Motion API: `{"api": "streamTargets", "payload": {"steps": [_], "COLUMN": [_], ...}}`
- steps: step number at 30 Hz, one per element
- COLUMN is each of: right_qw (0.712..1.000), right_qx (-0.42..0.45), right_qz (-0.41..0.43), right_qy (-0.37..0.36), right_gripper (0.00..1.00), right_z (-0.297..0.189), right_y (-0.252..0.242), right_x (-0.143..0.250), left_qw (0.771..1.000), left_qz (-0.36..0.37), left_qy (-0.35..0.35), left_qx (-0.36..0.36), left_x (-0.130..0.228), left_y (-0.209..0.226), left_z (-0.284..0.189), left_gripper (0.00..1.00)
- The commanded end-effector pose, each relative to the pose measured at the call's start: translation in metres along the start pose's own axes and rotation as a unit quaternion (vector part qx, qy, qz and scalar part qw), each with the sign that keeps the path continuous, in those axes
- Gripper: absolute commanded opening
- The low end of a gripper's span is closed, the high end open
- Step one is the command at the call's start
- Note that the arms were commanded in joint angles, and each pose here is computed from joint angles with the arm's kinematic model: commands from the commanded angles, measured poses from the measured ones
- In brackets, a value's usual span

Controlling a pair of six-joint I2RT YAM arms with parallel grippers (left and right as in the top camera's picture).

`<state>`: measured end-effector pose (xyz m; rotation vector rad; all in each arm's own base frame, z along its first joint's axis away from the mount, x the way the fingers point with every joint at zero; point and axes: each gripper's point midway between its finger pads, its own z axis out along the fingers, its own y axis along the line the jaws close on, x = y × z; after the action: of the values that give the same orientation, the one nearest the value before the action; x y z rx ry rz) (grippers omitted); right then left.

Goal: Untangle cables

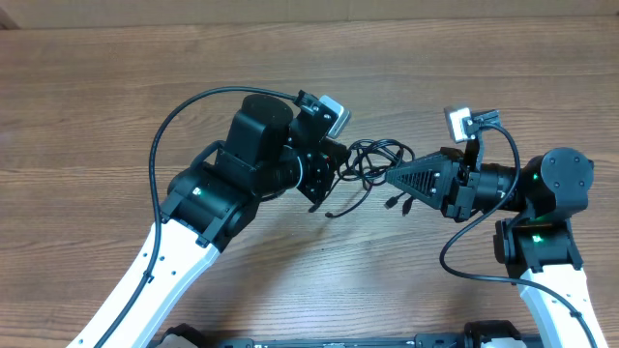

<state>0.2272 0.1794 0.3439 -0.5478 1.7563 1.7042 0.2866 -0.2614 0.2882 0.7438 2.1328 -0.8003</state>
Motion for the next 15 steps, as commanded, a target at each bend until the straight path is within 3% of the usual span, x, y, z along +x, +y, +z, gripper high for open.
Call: {"api": "streamTargets", "payload": {"steps": [1, 15], "right_qw": [1.0, 1.0], "right_qx": [-0.01, -0.01], "right_qz": [-0.017, -0.017], "right_qy": [0.008, 0.008], "right_gripper": [0.04, 0.04], "right_z": [0.001, 0.001], "right_y": [0.011, 0.011], "right_x": [-0.001, -0.001], "left_qw": [1.0, 0.999], "left_qz": [0.008, -0.003], "left_qy": [0.008, 0.034], "left_qx": [-0.022, -0.009], "left_x": [0.001, 0.012], "left_y": [0.011, 0.014], "left_z": [0.005, 0.021], "left_gripper": [0.05, 0.04]}}
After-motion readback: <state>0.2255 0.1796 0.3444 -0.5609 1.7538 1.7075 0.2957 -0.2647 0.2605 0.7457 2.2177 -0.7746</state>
